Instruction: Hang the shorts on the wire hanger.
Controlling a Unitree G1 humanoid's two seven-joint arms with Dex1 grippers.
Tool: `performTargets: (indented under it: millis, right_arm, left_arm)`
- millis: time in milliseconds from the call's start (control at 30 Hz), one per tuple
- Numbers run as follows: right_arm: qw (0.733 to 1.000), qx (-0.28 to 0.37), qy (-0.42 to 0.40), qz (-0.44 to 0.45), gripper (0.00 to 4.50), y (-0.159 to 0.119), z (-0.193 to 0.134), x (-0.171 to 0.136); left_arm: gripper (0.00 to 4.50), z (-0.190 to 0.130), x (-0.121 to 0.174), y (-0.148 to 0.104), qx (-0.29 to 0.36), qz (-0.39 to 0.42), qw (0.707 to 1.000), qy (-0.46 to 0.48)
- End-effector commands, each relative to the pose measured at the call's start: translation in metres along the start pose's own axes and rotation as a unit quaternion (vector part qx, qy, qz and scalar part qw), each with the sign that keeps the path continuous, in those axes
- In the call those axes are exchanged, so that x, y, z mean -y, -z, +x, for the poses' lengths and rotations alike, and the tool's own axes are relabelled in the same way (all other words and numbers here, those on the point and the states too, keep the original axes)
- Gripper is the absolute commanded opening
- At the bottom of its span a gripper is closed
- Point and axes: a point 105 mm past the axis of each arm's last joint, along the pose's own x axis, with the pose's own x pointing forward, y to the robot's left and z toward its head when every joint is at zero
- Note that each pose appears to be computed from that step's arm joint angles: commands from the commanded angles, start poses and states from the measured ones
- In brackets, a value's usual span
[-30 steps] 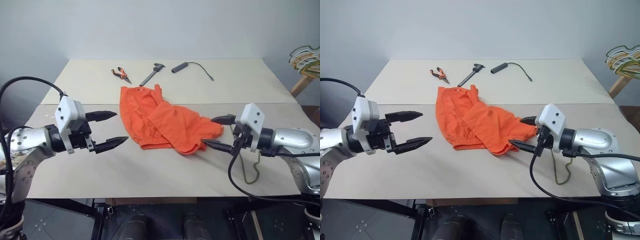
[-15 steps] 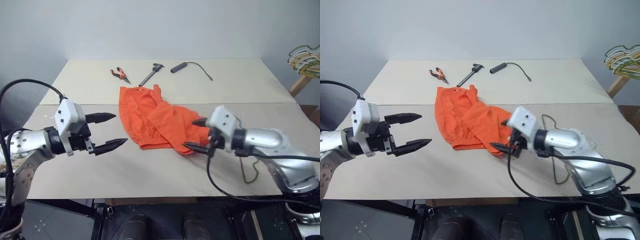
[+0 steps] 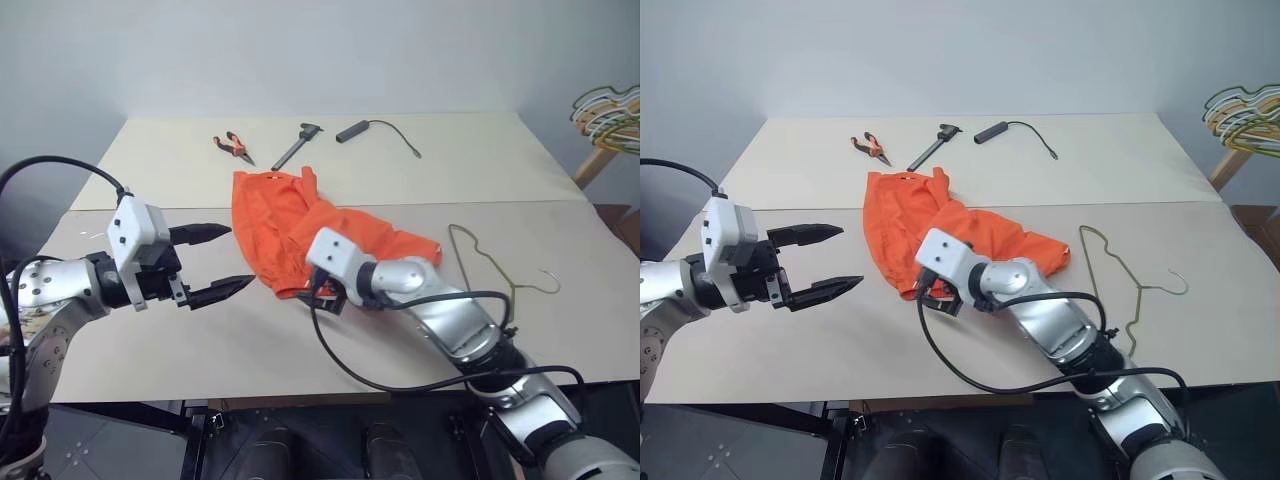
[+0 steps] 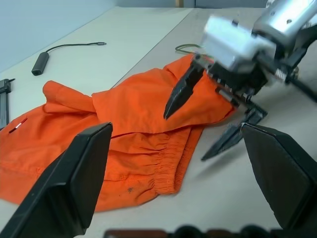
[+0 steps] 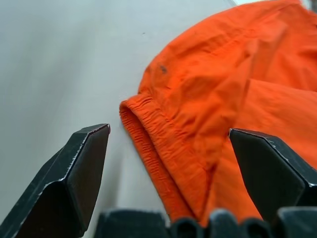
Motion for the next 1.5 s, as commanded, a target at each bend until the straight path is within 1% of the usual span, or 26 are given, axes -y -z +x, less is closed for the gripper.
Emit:
performTargets:
  millis: [33,233,333,433,467,500,567,700,800,900,1033,1133,1300,1367,1400,1467,1500]
  right_arm:
    - [0.999,0.011,0.002,-0.030,4.46,-0.020,0.014,-0.003]
    - [0.999,-0.011,-0.005,-0.042,4.46,-0.026,0.051,-0.026]
    - [0.999,-0.026,-0.003,-0.042,4.46,-0.025,0.064,-0.033]
    - [0.996,-0.043,0.018,-0.073,4.46,-0.020,0.074,-0.034]
    - [0.995,-0.046,0.028,-0.080,4.19,-0.019,0.076,-0.032]
    - [0.995,-0.047,0.037,-0.085,4.06,-0.019,0.077,-0.030]
    - [0.993,-0.047,0.050,-0.097,3.52,-0.019,0.078,-0.026]
    - [0.989,-0.046,0.060,-0.126,2.18,-0.020,0.072,-0.019]
    - [0.987,-0.046,0.056,-0.141,1.06,-0.019,0.068,-0.019]
    - [0.987,-0.043,0.052,-0.149,0.07,-0.018,0.063,-0.019]
    - [0.988,-0.015,0.039,-0.149,0.03,-0.021,0.047,-0.017]
    - [0.985,0.026,0.010,-0.169,0.03,-0.017,0.017,-0.015]
    - [0.976,0.041,-0.059,-0.208,0.03,0.013,-0.040,-0.019]
    - [0.967,0.049,-0.092,-0.234,0.03,0.026,-0.068,-0.021]
    - [0.964,0.051,-0.113,-0.237,0.03,0.034,-0.083,-0.022]
    - [0.960,0.055,-0.135,-0.239,0.03,0.041,-0.100,-0.023]
    - [0.959,0.049,-0.148,-0.235,0.03,0.050,-0.110,-0.021]
  left_arm:
    - [4.50,-0.003,0.000,-0.009,0.012,0.017,1.000,-0.003]
    - [4.50,-0.001,-0.001,-0.009,0.011,0.017,1.000,-0.002]
    - [4.50,-0.001,-0.001,-0.009,0.011,0.018,1.000,-0.002]
    - [4.50,-0.001,-0.002,-0.009,0.010,0.020,1.000,-0.003]
    - [4.50,-0.001,-0.002,-0.009,0.011,0.021,1.000,-0.004]
    - [4.50,-0.001,-0.002,-0.010,0.011,0.021,1.000,-0.004]
    - [4.50,-0.001,-0.002,-0.010,0.012,0.021,1.000,-0.004]
    - [4.50,0.000,-0.002,-0.009,0.012,0.022,1.000,-0.006]
    - [4.50,0.000,-0.002,-0.009,0.012,0.022,1.000,-0.007]
    - [4.50,0.000,-0.003,-0.008,0.011,0.022,1.000,-0.008]
    - [4.50,0.001,-0.003,-0.003,0.004,0.024,1.000,-0.014]
    - [4.50,-0.001,-0.002,0.001,-0.005,0.041,0.999,-0.011]
    - [4.50,-0.003,-0.004,0.003,-0.013,0.058,0.998,0.004]
    - [4.50,-0.002,-0.007,0.004,-0.014,0.067,0.998,0.003]
    - [4.50,-0.002,-0.008,0.006,-0.017,0.072,0.997,0.008]
    - [4.50,-0.001,-0.009,0.008,-0.021,0.076,0.997,0.016]
    - [4.50,0.000,-0.008,0.012,-0.030,0.079,0.996,0.029]
